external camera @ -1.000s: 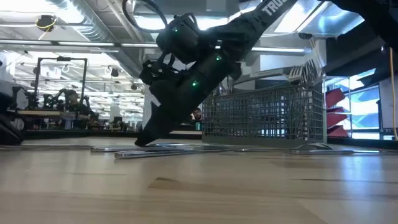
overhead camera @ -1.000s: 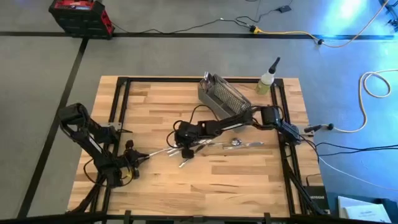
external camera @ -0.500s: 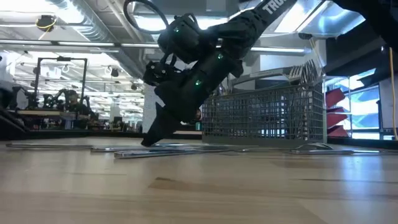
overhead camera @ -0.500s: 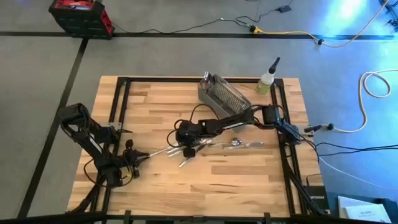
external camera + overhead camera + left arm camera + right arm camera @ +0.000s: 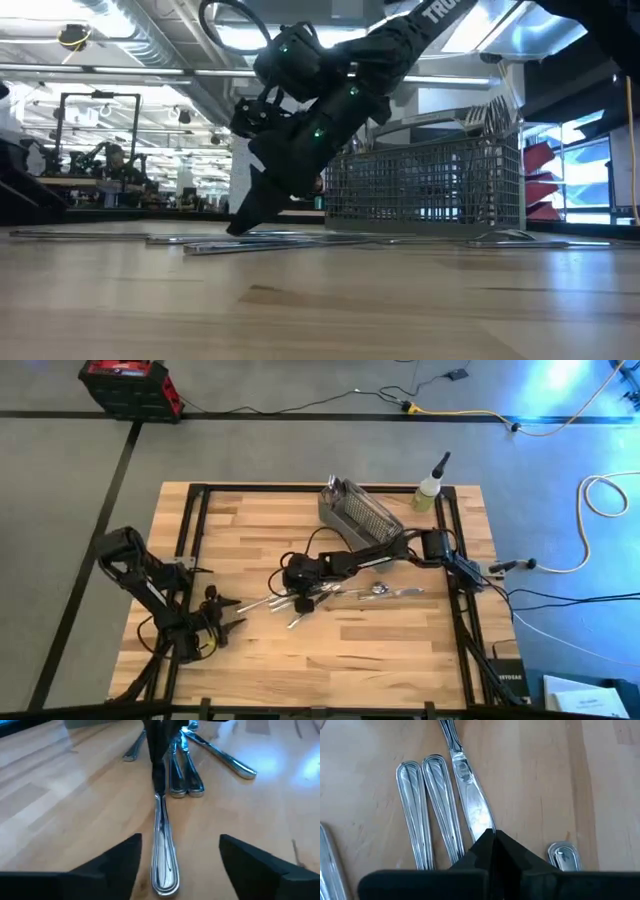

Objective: Sort silverware
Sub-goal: Put the silver knife into the gray silverware organizer

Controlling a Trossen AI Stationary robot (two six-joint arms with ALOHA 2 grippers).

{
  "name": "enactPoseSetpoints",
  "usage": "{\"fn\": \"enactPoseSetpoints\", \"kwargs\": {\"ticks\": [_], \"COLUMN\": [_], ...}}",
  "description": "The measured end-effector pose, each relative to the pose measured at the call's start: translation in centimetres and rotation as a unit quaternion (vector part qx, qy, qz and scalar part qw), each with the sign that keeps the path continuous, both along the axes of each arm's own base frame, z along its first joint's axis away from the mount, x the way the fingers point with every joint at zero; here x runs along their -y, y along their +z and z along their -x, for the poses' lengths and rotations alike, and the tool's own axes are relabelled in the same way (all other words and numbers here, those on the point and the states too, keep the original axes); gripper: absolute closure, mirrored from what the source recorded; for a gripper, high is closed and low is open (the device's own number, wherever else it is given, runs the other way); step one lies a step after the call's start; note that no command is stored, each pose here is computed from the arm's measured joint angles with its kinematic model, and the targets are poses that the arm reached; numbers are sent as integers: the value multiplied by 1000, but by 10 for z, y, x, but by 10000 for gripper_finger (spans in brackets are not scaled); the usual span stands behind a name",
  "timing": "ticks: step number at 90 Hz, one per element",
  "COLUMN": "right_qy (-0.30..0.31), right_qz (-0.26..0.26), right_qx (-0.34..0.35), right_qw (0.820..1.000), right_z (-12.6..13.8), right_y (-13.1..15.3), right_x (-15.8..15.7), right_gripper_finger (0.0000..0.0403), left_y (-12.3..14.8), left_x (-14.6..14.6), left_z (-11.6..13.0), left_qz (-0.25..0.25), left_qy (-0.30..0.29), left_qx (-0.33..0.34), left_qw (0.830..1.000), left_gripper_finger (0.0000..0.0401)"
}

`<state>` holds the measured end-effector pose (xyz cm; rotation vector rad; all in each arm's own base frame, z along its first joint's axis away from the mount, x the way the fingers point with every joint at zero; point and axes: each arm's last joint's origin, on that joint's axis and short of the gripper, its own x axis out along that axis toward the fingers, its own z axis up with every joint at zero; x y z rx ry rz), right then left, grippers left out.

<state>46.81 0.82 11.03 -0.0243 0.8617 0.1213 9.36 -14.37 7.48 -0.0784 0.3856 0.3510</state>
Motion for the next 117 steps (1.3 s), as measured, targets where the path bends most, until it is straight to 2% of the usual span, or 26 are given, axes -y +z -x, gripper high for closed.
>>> {"fn": "enactPoseSetpoints", "kwargs": {"ticks": [15, 48, 59, 84, 95, 101, 117], "right_qy": [0, 0, 1, 2, 2, 3, 2], "right_qz": [0, 0, 1, 1, 2, -1, -5], "right_qx": [0, 1, 1, 2, 4, 5, 3], "right_qw": [1000, 1000, 1000, 1000, 1000, 1000, 1000], "right_z": [0, 0, 0, 0, -1, -1, 0], "right_y": [0, 0, 0, 1, 1, 1, 2], "right_x": [0, 0, 0, 0, 0, 1, 0], "right_gripper_finger": [403, 403, 403, 403, 403, 403, 403], "left_y": [-14, -15, -16, -17, -17, -17, -17], "left_x": [-5, -16, -19, -20, -20, -19, -18], "left_z": [-8, -27, -26, -26, -26, -27, -28], "left_qz": [2, 27, 30, 29, 27, 24, 11], "left_qy": [37, 95, 104, 106, 103, 98, 87], "left_qx": [-9, -52, -54, -53, -54, -55, -57], "left_qw": [999, 994, 993, 993, 993, 993, 995], "left_gripper_finger": [126, 130, 164, 293, 336, 349, 351]}}
